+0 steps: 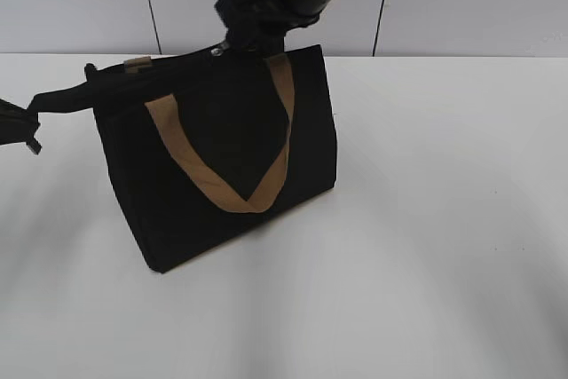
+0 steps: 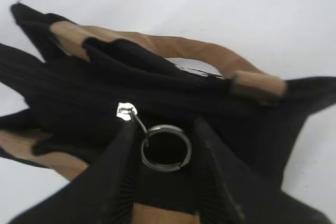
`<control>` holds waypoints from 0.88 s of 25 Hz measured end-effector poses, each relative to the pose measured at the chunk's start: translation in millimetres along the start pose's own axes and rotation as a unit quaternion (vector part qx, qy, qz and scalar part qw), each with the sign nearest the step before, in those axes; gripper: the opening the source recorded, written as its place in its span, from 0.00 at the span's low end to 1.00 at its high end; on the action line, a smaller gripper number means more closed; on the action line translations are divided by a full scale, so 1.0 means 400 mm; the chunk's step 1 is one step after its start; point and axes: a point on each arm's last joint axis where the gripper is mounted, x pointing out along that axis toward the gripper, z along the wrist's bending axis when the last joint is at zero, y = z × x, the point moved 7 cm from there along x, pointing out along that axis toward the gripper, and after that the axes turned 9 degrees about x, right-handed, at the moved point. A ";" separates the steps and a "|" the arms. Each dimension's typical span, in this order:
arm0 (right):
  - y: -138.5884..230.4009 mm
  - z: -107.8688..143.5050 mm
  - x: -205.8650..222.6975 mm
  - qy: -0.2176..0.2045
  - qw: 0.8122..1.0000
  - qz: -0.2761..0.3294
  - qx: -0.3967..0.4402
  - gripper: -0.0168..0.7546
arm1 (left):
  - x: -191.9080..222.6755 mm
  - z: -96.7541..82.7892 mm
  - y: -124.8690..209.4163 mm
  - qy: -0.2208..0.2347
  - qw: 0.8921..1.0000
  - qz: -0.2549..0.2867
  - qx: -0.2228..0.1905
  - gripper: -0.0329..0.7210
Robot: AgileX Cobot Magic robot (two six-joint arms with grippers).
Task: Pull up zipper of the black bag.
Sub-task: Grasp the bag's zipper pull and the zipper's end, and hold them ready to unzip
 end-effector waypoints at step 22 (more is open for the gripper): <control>0.005 -0.194 -0.068 0.016 0.999 -0.002 0.048 0.53 | -0.001 -0.001 -0.022 0.002 0.998 -0.027 -0.049 0.34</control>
